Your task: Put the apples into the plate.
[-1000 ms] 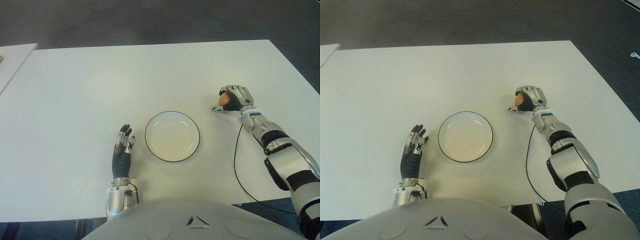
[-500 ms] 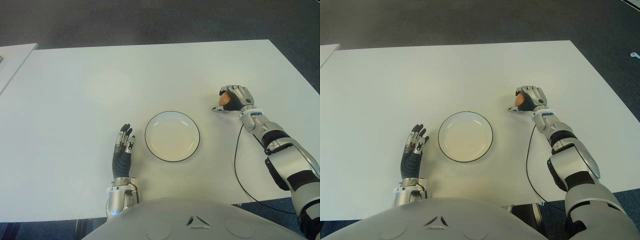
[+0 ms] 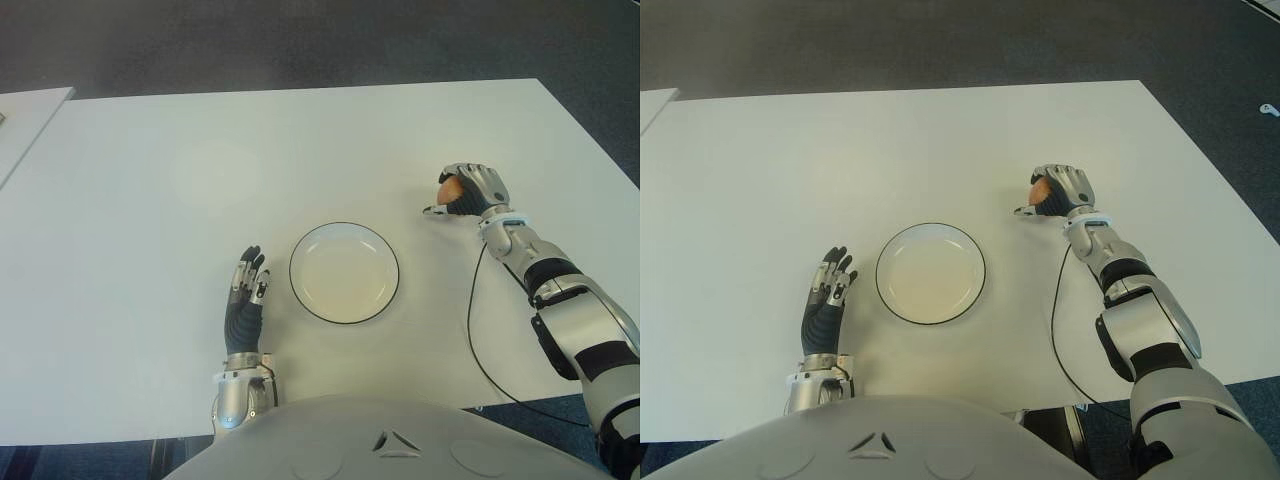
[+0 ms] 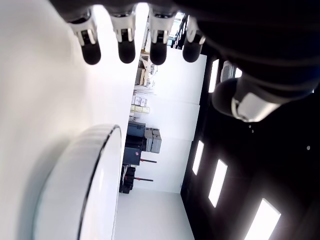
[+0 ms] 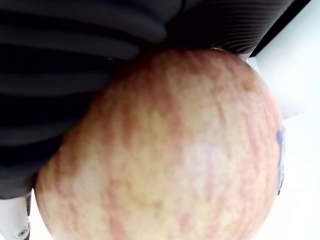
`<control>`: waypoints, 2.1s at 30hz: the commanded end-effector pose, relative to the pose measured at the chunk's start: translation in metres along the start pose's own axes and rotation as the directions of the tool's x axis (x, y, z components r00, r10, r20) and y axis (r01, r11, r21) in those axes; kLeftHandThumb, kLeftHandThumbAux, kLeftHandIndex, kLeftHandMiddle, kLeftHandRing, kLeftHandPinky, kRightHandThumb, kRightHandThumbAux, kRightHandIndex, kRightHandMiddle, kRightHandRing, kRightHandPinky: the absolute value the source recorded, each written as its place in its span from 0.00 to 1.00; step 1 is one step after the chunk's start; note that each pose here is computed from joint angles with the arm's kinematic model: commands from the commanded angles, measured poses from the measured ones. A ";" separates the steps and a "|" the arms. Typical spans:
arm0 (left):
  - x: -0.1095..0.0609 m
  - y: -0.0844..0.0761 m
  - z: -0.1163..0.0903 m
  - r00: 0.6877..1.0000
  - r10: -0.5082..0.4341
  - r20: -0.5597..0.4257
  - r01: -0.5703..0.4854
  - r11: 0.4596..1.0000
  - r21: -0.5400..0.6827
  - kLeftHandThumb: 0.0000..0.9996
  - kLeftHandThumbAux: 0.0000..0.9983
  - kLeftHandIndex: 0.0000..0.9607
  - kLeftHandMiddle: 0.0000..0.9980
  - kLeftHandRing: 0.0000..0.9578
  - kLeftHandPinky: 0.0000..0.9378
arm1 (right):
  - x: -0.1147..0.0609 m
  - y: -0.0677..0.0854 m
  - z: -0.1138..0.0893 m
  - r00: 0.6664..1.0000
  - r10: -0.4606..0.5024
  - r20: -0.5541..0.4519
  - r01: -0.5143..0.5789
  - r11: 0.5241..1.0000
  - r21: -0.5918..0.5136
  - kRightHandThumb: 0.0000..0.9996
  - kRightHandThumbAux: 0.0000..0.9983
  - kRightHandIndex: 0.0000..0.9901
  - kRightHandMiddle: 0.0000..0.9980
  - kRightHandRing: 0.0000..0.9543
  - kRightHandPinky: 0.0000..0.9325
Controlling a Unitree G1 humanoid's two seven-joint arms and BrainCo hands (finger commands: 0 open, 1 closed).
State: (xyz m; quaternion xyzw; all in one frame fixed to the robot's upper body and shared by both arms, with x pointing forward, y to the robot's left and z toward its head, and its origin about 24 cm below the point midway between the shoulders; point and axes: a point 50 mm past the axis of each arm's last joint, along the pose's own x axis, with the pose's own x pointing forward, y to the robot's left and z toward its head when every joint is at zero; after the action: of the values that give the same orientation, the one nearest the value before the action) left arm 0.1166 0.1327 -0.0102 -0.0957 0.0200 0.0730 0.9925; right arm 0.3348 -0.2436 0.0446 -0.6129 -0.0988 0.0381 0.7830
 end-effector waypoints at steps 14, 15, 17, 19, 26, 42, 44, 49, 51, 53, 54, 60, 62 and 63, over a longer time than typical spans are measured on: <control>-0.001 0.000 -0.005 0.999 0.006 -0.041 -0.005 1.000 0.021 0.14 0.46 0.09 0.09 0.09 0.13 | 0.011 -0.033 0.033 0.968 -0.167 0.189 0.138 0.978 0.156 0.94 0.66 0.87 0.87 0.90 0.91; 0.000 0.001 -0.005 0.999 0.003 -0.043 -0.002 1.000 0.023 0.14 0.46 0.09 0.09 0.10 0.14 | 0.010 -0.034 0.035 0.966 -0.168 0.198 0.137 0.977 0.163 0.94 0.66 0.87 0.87 0.90 0.91; 0.000 0.000 -0.005 0.999 -0.001 -0.041 0.002 1.000 0.021 0.14 0.46 0.09 0.09 0.09 0.13 | 0.009 -0.034 0.039 0.962 -0.169 0.213 0.132 0.976 0.174 0.94 0.66 0.87 0.88 0.90 0.91; 0.000 0.000 -0.005 0.999 -0.003 -0.036 0.003 1.000 0.017 0.14 0.46 0.09 0.09 0.09 0.13 | 0.008 -0.035 0.042 0.960 -0.168 0.222 0.129 0.975 0.181 0.95 0.65 0.88 0.88 0.90 0.91; 0.002 -0.001 -0.004 1.000 0.006 -0.018 -0.006 1.000 -0.015 0.16 0.45 0.10 0.09 0.09 0.14 | 0.001 -0.034 0.062 0.944 -0.160 0.288 0.096 0.970 0.225 0.94 0.66 0.88 0.88 0.90 0.91; 0.002 -0.001 -0.005 1.000 -0.007 -0.016 0.007 1.000 0.001 0.15 0.43 0.09 0.08 0.08 0.12 | -0.033 -0.022 0.131 0.833 -0.138 0.536 -0.030 0.956 0.292 0.97 0.65 0.89 0.88 0.91 0.92; 0.002 -0.001 -0.005 1.000 -0.008 -0.020 0.008 1.000 0.005 0.15 0.43 0.09 0.08 0.08 0.12 | -0.036 -0.020 0.137 0.817 -0.124 0.563 -0.051 0.957 0.285 0.97 0.65 0.88 0.88 0.91 0.92; 0.003 -0.001 -0.006 1.000 -0.008 -0.025 0.008 1.000 0.000 0.14 0.43 0.09 0.07 0.07 0.10 | -0.044 -0.012 0.147 0.787 -0.099 0.609 -0.091 0.957 0.274 0.94 0.66 0.88 0.88 0.91 0.92; 0.003 -0.001 -0.006 1.000 -0.006 -0.022 0.006 1.000 -0.006 0.14 0.43 0.09 0.08 0.07 0.11 | -0.047 -0.009 0.149 0.775 -0.085 0.627 -0.107 0.959 0.263 0.92 0.67 0.87 0.88 0.91 0.92; 0.003 -0.002 -0.006 1.000 -0.005 -0.019 0.005 1.000 -0.009 0.15 0.43 0.09 0.08 0.07 0.11 | -0.048 -0.007 0.151 0.760 -0.063 0.647 -0.125 0.963 0.240 0.89 0.69 0.87 0.88 0.91 0.92; 0.003 -0.003 -0.005 1.000 -0.005 -0.016 0.004 1.000 -0.009 0.15 0.43 0.09 0.08 0.08 0.12 | -0.049 -0.005 0.152 0.749 -0.049 0.660 -0.132 0.966 0.221 0.88 0.69 0.87 0.88 0.91 0.92; 0.003 -0.006 -0.004 1.000 -0.002 -0.014 0.002 1.000 -0.017 0.15 0.45 0.09 0.08 0.07 0.10 | -0.052 0.001 0.157 0.709 -0.005 0.705 -0.148 0.976 0.157 0.79 0.73 0.87 0.88 0.91 0.93; 0.003 -0.006 -0.004 1.000 -0.001 -0.016 0.001 1.000 -0.021 0.16 0.45 0.09 0.08 0.07 0.10 | -0.053 0.002 0.159 0.695 0.008 0.719 -0.154 0.978 0.139 0.77 0.73 0.87 0.88 0.91 0.94; 0.003 -0.006 -0.005 1.000 -0.001 -0.017 0.000 1.000 -0.023 0.16 0.45 0.09 0.08 0.07 0.10 | -0.054 0.002 0.159 0.689 0.012 0.725 -0.156 0.979 0.132 0.76 0.74 0.87 0.88 0.91 0.94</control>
State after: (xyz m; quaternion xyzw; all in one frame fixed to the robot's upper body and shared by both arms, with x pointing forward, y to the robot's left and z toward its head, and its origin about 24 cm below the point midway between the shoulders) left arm 0.1194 0.1300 -0.0127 -0.0979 0.0218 0.0643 0.9929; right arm 0.2522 -0.1028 0.0746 -0.4703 -0.3588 0.3029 0.7472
